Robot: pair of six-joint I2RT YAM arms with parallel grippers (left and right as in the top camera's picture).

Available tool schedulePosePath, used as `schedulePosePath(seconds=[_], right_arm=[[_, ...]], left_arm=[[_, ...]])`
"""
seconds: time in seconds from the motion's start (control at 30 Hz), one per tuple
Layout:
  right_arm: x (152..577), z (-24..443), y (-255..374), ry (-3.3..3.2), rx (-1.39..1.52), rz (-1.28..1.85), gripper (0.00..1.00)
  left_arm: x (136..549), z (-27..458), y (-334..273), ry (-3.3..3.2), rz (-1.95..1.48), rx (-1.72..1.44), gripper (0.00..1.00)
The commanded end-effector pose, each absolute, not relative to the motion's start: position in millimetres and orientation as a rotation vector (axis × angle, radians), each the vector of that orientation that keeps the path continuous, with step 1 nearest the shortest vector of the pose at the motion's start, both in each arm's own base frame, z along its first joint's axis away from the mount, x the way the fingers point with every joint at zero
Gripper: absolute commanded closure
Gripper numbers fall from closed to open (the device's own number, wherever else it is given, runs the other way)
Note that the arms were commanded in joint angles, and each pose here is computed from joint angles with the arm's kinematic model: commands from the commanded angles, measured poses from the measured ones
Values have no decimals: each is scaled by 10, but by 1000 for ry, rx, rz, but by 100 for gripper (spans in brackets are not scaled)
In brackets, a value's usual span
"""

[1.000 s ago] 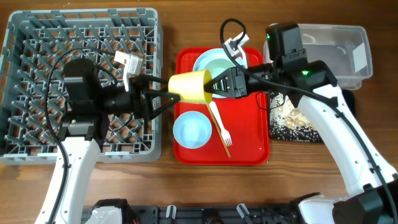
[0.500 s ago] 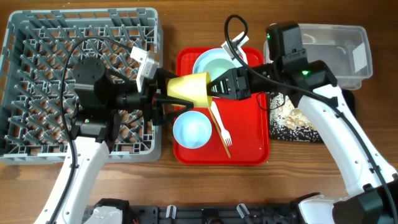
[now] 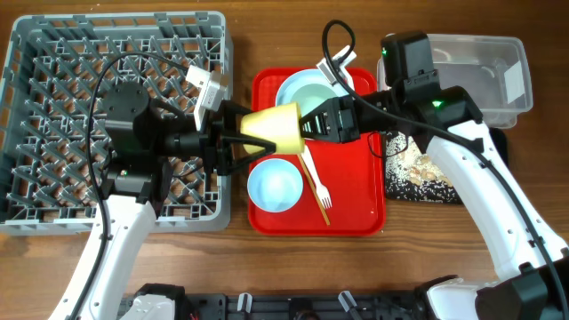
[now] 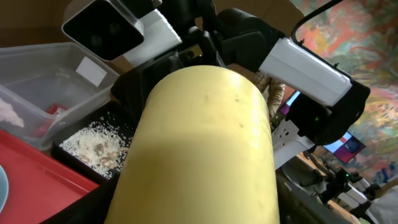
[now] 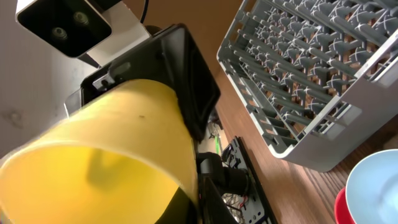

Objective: Sort waste into correct bins and load items into the dishwasher rack
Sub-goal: 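Hand the yellow cup from the right gripper to the left gripper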

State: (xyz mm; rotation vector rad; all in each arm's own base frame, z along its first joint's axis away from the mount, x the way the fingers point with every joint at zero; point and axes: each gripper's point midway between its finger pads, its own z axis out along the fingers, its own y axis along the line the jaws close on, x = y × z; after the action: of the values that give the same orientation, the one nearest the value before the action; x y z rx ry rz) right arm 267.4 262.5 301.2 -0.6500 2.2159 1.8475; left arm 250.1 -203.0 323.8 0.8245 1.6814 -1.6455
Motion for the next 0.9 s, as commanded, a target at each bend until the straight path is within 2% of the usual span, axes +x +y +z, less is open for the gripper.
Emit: schedulePosePath(seconds=[0.0,0.6,0.77,0.83,0.87], right_arm=[[2659,3036,2644,2188,-685,1867,96],[2659,3036,2644,2189,-684,1867,96],[2660,3034,2645,2189,-684,1867,95],[2660,3033,2645,2190,-684,1867,96],[2660,3033,2645,2190,-684,1867,96]], left_arm=[[2473,3286,-2041,1672,-1659,846,23],[2476,3318,-2041,1646,-1639,866,22],[2476,3318,-2041,1645,-1639,866,28],[2476,3318,-2041,1646,-1639,866,39],[2476,3318,-2041,1646,-1639,866,41]])
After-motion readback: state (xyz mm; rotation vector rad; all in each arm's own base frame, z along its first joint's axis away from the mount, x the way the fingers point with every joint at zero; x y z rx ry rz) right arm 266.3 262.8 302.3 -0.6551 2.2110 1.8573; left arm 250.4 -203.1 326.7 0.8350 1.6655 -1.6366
